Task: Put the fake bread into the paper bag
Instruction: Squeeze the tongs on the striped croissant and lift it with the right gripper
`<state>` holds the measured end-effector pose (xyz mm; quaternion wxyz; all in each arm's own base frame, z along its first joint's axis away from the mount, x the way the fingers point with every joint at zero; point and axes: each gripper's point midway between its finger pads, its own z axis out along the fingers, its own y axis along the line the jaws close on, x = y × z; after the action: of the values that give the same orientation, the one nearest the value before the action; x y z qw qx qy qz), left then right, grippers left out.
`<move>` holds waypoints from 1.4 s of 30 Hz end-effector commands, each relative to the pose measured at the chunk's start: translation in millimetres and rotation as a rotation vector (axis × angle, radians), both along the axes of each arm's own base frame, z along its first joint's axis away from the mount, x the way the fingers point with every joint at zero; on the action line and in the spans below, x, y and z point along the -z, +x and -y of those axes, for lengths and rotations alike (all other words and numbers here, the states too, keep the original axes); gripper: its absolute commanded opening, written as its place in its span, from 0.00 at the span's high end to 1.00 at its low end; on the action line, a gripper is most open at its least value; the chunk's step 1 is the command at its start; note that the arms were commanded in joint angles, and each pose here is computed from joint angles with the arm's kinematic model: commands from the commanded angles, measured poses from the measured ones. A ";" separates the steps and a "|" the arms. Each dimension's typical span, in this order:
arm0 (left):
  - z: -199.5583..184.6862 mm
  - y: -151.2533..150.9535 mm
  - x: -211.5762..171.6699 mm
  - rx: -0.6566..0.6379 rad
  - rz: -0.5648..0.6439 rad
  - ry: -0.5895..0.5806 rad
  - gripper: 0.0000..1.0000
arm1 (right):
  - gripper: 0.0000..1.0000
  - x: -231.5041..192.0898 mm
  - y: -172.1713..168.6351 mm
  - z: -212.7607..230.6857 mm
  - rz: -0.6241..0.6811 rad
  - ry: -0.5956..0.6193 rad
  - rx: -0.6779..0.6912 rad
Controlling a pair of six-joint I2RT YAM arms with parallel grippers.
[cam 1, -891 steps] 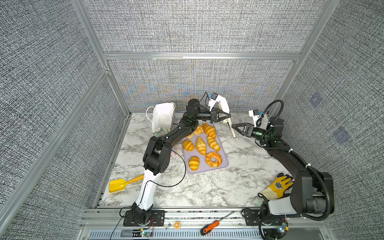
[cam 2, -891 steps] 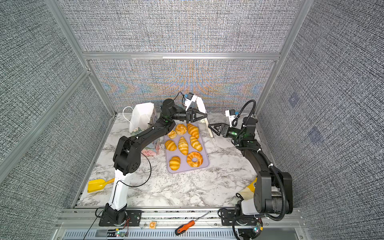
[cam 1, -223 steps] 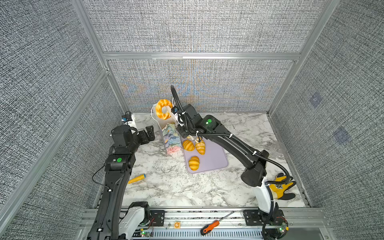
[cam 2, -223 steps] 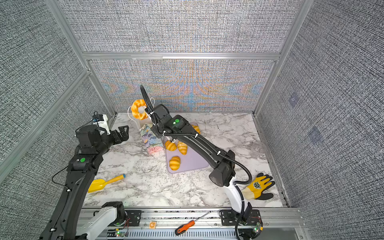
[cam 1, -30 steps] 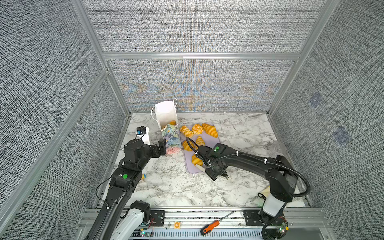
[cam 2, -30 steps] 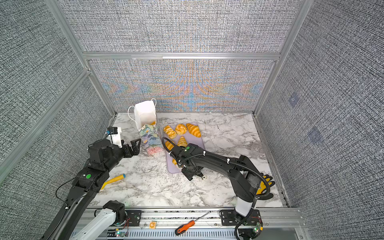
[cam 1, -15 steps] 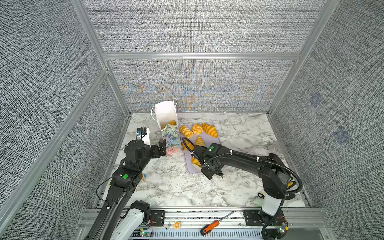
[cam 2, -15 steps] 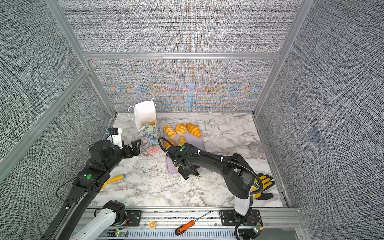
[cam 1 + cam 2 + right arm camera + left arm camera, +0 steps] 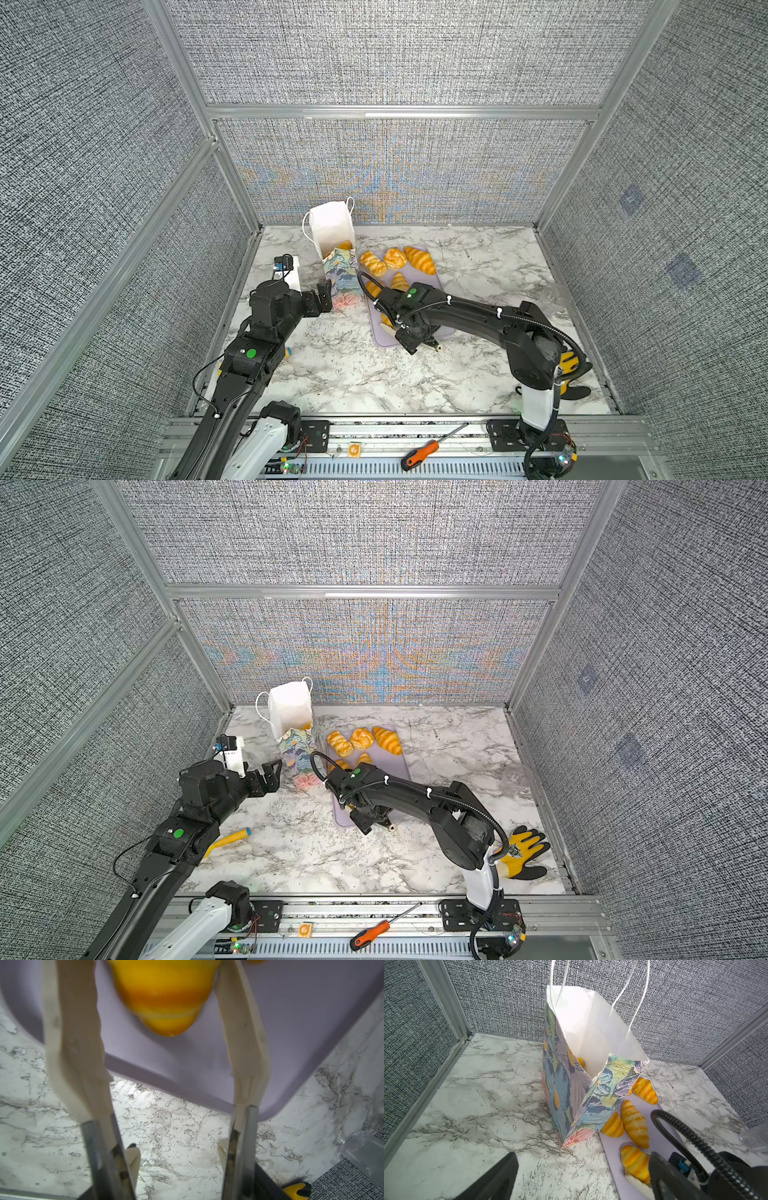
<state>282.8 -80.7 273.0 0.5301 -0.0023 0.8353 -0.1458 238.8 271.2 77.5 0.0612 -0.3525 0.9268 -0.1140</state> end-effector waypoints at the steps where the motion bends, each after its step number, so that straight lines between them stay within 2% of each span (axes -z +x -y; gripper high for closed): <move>1: -1.8 0.6 0.0 -0.006 0.004 0.013 0.01 | 0.29 -2.3 1.9 3.3 0.006 -0.033 0.009; 6: -2.4 1.0 1.6 -0.008 0.002 0.018 0.01 | 0.31 1.5 4.0 2.8 -0.003 -0.067 0.000; 12: -3.5 1.8 0.6 -0.014 0.005 0.022 0.01 | 0.39 2.4 2.3 4.8 -0.010 -0.085 -0.017; 18: -4.2 2.4 -3.5 -0.017 0.015 0.027 0.01 | 0.49 -0.3 0.1 2.2 -0.011 -0.051 -0.027; 25: -4.3 1.9 -6.5 -0.008 0.027 0.045 0.01 | 0.53 -6.2 -3.7 -2.9 -0.005 0.024 -0.042; 42: 4.8 7.8 -16.7 0.042 0.049 0.053 0.00 | 0.54 -24.9 -4.4 -1.4 0.021 0.150 -0.040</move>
<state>289.4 -79.9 281.0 0.5384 0.0217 0.8336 -0.1219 232.1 269.2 97.4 0.0890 -0.3643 0.9251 -0.0590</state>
